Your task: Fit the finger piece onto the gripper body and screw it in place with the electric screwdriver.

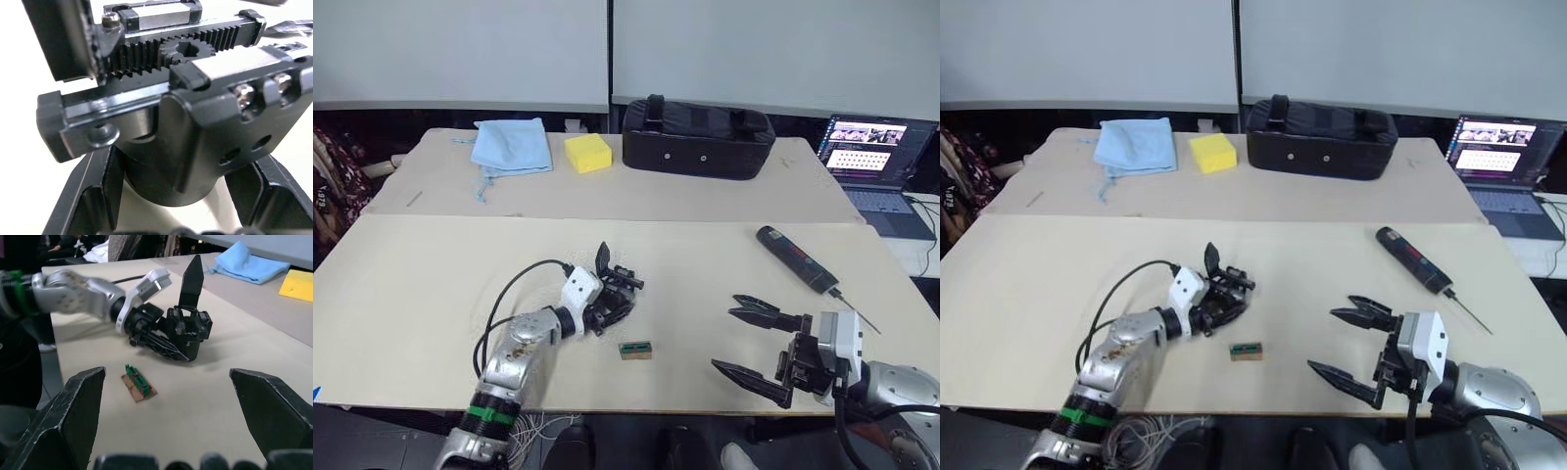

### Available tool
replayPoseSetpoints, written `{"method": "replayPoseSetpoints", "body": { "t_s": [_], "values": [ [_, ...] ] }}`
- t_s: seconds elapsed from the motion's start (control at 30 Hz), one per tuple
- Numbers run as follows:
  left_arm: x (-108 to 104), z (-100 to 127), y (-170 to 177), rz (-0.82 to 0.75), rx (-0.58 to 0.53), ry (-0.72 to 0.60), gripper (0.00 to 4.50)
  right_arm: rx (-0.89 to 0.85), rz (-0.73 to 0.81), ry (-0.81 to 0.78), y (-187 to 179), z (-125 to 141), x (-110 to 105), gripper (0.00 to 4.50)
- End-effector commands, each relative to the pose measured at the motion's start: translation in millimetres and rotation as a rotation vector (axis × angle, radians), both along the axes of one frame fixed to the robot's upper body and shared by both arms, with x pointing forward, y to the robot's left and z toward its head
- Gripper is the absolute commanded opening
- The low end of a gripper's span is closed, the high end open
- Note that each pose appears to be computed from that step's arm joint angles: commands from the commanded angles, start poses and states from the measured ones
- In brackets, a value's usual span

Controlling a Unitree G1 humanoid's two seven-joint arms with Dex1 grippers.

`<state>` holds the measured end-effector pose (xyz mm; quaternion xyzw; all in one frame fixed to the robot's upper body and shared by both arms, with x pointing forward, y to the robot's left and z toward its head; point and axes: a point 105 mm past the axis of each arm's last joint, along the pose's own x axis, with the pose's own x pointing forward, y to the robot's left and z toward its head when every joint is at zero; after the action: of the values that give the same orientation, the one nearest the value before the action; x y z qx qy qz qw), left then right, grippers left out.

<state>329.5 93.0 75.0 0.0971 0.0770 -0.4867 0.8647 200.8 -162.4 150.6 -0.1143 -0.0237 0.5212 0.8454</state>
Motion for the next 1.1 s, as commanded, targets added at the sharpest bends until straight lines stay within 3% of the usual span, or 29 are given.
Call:
{"method": "replayPoseSetpoints", "body": {
  "t_s": [0.03,0.17,0.3,0.53,0.67,0.7,0.87,1.1],
  "values": [
    [8,28,-3,-0.166,-0.009,-0.123,2.35,-0.004,0.02,-0.036,-4,11,-3,4.5],
    [12,21,-5,-0.323,0.08,-0.148,2.35,-0.025,0.033,-0.035,-6,12,-2,4.5],
    [17,20,-16,-0.382,0.045,-0.147,2.35,-0.033,0.044,-0.031,-7,13,-3,4.5],
    [22,7,-18,-0.374,0.058,-0.077,2.35,-0.03,0.053,-0.029,-2,12,-6,4.5],
    [23,4,-13,-0.349,0.069,-0.064,4.31,-0.026,0.046,-0.03,-3,12,-4,4.5],
    [23,4,-12,-0.336,0.068,-0.068,4.45,-0.025,0.043,-0.03,-3,12,-4,4.5],
    [25,7,-2,-0.202,0.042,-0.114,4.45,-0.013,0.026,-0.034,-3,10,-2,4.5],
    [2,9,3,-0.11,0.003,-0.124,4.45,0.015,0.024,-0.036,3,7,3,4.5]
  ]
}}
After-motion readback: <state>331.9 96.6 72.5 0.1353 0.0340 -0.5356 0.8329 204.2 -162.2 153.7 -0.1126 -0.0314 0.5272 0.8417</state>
